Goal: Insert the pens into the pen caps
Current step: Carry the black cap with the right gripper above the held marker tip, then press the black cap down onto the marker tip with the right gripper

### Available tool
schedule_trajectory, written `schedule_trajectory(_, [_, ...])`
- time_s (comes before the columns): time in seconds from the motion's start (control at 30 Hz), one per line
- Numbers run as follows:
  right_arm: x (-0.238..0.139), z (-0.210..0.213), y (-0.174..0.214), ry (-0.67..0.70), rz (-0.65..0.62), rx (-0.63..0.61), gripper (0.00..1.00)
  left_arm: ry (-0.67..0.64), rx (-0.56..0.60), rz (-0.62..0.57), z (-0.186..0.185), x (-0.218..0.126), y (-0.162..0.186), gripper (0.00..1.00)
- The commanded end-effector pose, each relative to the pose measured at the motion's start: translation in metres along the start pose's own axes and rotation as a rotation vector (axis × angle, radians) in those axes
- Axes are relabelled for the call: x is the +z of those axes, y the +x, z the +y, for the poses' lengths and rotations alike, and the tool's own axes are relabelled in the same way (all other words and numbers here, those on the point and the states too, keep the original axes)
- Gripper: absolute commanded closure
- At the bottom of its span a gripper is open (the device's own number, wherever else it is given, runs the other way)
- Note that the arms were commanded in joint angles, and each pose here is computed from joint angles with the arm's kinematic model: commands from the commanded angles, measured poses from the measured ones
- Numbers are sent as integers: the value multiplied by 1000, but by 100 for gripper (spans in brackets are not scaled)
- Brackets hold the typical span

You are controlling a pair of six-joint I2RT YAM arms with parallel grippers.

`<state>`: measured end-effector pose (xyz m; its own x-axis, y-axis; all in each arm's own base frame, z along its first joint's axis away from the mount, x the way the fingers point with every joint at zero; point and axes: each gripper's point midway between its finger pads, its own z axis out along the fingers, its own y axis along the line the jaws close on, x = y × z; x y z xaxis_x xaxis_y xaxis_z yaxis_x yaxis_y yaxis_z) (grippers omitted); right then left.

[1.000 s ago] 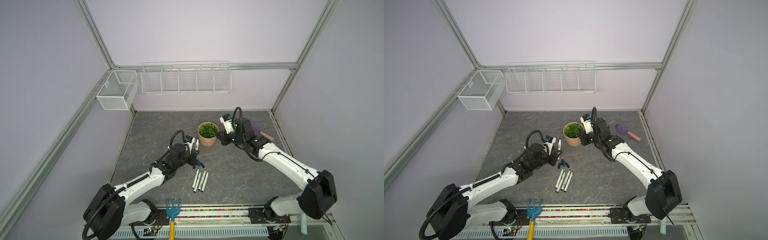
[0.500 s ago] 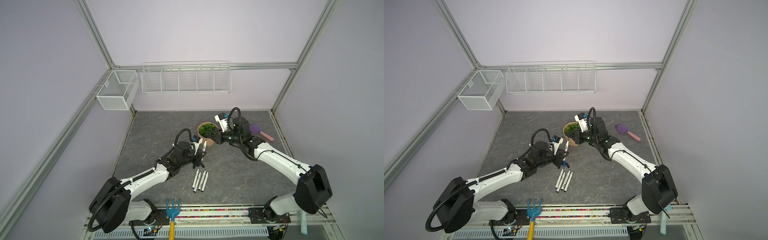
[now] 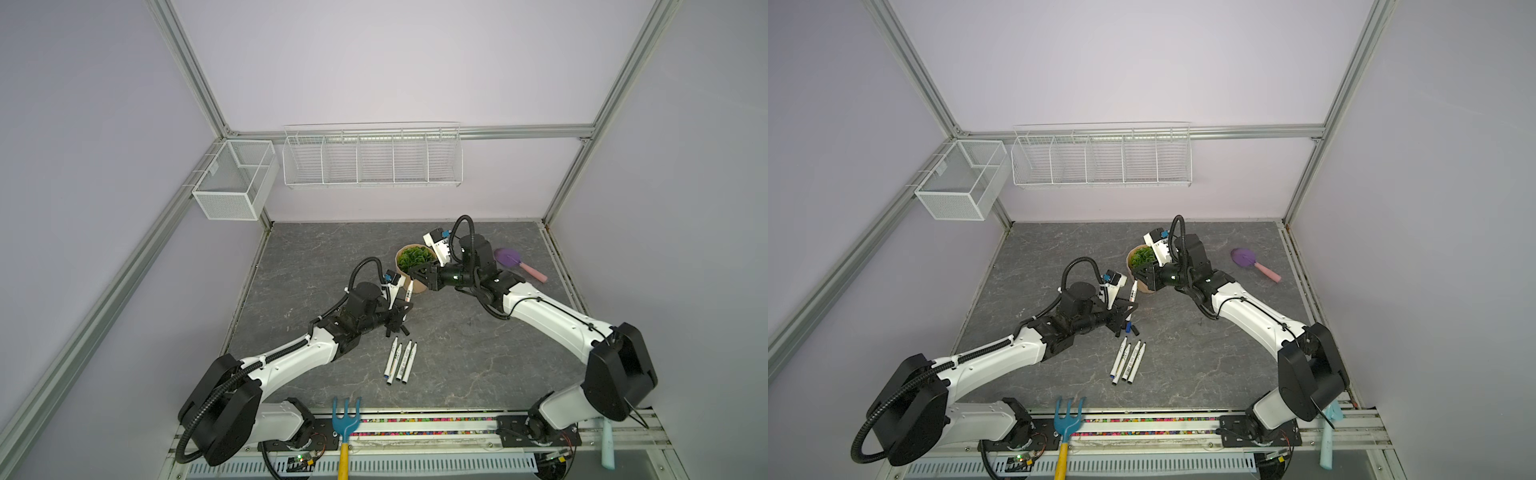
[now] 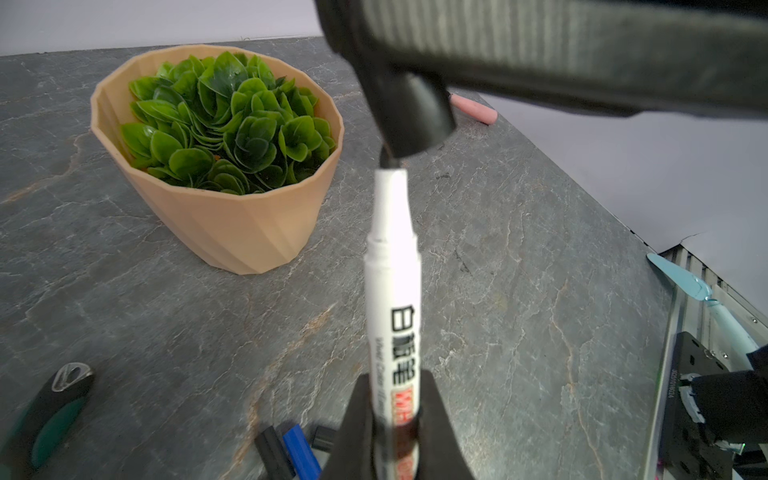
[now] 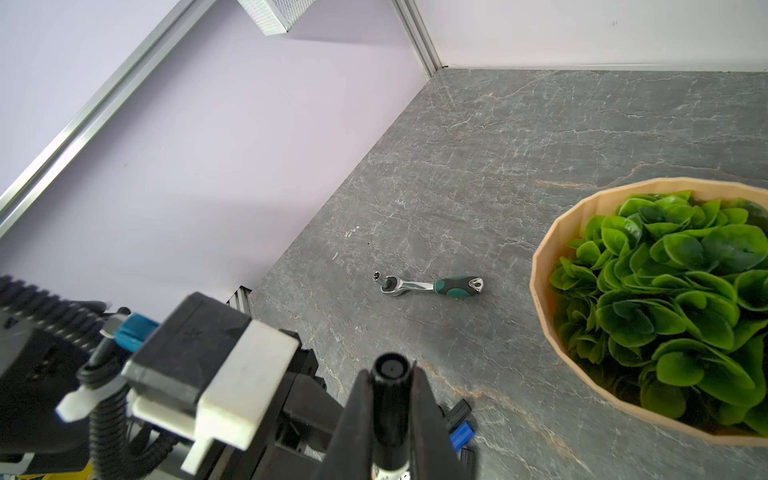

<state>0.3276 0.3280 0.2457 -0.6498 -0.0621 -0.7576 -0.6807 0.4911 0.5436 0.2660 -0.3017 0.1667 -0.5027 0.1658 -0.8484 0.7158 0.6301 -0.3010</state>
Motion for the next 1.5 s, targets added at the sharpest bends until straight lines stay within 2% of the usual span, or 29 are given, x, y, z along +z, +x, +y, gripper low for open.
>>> schedule_trajectory(0.0, [5, 1, -2, -3, 1, -22, 92, 22, 32, -53, -8, -2, -16, 100])
schedule_trajectory(0.53, [9, 1, -8, -13, -15, -16, 92, 38, 35, -49, -10, -1, -15, 100])
schedule_trajectory(0.8, [3, 2, -10, -16, -23, -24, 92, -7, 12, -74, -2, -2, -18, 100])
schedule_trajectory(1.2, [-14, 9, -8, -61, -37, -21, 93, -39, -34, -164, 6, 4, -47, 100])
schedule_trajectory(1.47, [-32, 19, -6, -146, -8, -36, 93, -33, -24, -280, 4, 5, -88, 100])
